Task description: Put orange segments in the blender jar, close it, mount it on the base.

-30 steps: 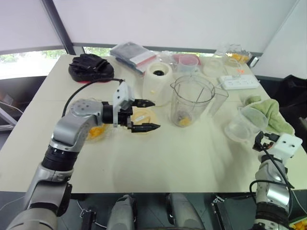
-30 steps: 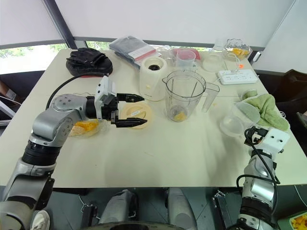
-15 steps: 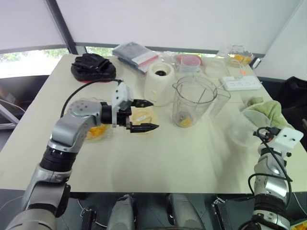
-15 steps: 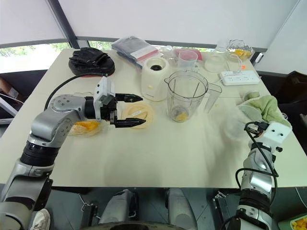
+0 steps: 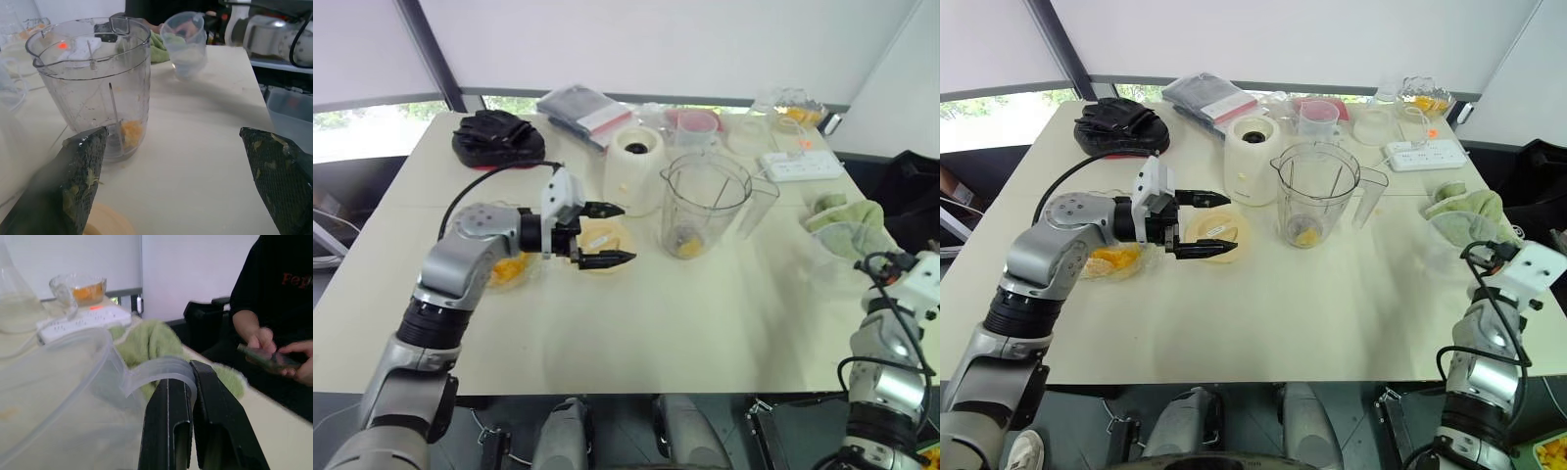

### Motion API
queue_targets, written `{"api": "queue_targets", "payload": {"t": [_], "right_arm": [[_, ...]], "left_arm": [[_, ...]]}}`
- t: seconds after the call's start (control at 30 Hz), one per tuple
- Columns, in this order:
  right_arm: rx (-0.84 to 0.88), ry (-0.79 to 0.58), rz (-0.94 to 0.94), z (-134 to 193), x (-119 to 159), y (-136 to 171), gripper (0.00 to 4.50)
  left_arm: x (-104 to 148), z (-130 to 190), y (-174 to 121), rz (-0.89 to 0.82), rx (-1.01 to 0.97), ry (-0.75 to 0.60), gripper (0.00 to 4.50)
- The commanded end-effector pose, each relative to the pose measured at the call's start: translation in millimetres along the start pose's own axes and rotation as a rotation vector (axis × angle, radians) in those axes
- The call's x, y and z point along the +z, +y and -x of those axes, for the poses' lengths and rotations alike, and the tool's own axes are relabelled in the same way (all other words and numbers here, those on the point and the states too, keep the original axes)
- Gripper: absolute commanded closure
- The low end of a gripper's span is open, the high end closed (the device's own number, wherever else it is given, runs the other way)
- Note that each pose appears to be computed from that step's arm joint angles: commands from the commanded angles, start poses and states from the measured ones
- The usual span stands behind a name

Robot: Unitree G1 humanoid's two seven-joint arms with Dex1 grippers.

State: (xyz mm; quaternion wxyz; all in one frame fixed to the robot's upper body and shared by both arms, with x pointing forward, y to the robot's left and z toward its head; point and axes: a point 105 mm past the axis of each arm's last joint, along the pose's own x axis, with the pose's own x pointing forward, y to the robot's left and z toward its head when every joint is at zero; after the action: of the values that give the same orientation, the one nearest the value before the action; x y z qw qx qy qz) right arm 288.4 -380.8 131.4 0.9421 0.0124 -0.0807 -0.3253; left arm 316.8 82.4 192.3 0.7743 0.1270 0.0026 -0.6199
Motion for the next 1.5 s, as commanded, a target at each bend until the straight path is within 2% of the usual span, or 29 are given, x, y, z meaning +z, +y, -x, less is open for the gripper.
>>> {"api": "queue_targets", "payload": {"t": [0.03,0.37,0.53,0.67,0.9,1.03,1.2,1.5], "right_arm": [[0.030,-0.205,-0.045,-10,74,10,4.43],[0.250,-0.402,-0.118,-21,175,74,4.43],[0.385,-0.449,-0.109,-16,203,114,4.43],[0.467,-0.471,-0.040,-10,209,142,4.43],[0.558,-0.487,0.109,-3,203,175,4.43],[0.576,-0.487,0.158,-2,202,182,4.43],[0.619,-0.548,0.322,4,202,193,4.43],[0.640,-0.613,0.470,14,201,196,4.43]], "left_arm": [[12,-1,3,-0.057,-0.007,-0.022,0.00],[10,-2,3,-0.062,-0.007,-0.025,0.00],[10,1,4,-0.065,0.009,-0.022,0.00],[9,3,4,-0.063,0.024,-0.022,0.00],[8,6,3,-0.059,0.044,-0.018,0.00],[8,7,2,-0.059,0.049,-0.017,0.00],[9,7,2,-0.052,0.056,-0.023,0.00],[8,7,2,-0.048,0.054,-0.020,0.00]]}}
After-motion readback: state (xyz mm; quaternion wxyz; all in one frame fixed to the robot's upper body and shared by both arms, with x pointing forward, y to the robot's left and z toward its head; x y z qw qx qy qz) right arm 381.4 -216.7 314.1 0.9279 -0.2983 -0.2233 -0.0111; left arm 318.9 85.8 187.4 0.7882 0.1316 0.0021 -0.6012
